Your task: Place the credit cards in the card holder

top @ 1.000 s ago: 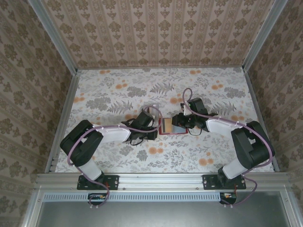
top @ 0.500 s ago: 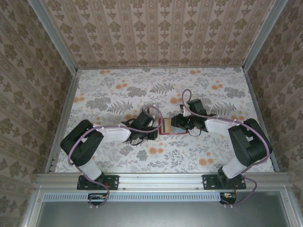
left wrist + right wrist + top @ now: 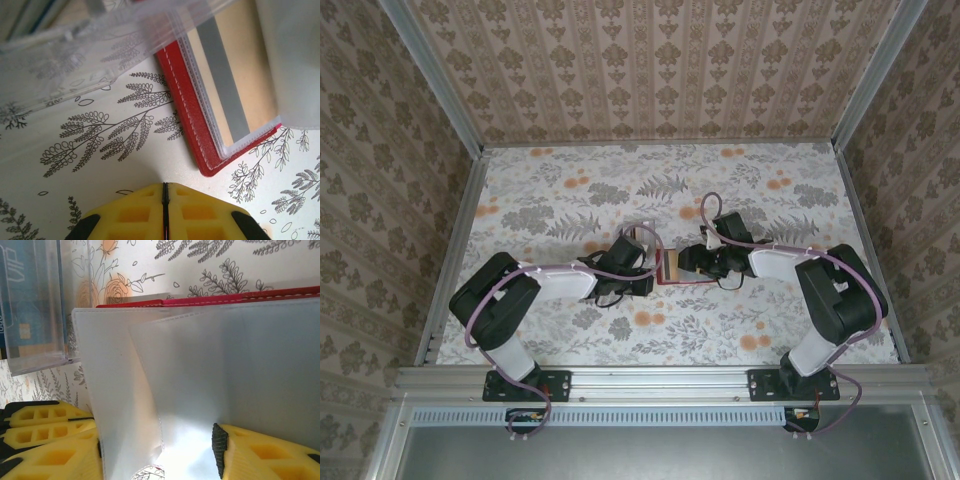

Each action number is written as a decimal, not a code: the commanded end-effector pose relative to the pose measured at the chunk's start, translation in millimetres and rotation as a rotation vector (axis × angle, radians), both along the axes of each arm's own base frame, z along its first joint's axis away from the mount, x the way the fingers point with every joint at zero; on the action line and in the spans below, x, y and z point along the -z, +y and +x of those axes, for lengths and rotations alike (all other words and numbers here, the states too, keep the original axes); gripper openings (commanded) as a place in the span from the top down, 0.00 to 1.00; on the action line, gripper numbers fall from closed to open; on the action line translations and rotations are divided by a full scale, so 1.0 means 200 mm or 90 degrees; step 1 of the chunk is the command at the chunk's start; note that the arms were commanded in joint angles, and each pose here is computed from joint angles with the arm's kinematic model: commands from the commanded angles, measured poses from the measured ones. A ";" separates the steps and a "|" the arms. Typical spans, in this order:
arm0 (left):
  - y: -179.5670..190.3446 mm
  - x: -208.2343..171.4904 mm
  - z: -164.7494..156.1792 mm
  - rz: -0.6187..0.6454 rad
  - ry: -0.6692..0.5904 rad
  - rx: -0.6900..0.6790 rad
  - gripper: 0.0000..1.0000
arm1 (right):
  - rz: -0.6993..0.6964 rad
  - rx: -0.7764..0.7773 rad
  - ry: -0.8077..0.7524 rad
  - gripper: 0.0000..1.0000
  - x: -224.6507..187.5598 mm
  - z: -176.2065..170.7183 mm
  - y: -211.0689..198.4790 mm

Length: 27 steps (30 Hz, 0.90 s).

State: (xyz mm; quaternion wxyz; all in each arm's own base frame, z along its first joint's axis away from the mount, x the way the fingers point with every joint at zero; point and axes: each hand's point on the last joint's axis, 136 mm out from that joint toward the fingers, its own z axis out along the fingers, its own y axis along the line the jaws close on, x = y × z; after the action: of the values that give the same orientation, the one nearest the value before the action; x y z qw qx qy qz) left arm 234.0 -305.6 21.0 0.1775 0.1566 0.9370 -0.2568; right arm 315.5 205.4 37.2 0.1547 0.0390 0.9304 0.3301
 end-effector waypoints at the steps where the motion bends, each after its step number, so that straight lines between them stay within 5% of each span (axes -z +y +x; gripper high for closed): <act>1: 0.00 0.02 0.01 0.002 0.010 0.002 0.90 | -0.031 0.018 -0.010 0.38 -0.03 0.01 -0.04; 12: 0.00 0.00 0.01 0.000 0.006 0.003 0.90 | 0.022 0.003 -0.039 0.28 -0.08 0.03 0.02; 27: -0.01 -0.01 0.01 -0.010 0.004 0.004 0.89 | -0.012 0.041 -0.078 0.19 -0.12 0.03 -0.06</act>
State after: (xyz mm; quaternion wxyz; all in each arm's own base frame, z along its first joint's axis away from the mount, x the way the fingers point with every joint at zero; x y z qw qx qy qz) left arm 235.1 -306.1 21.9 0.1760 0.1557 0.9365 -0.2604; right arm 323.4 200.8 63.4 0.2120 0.0382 0.9176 0.3341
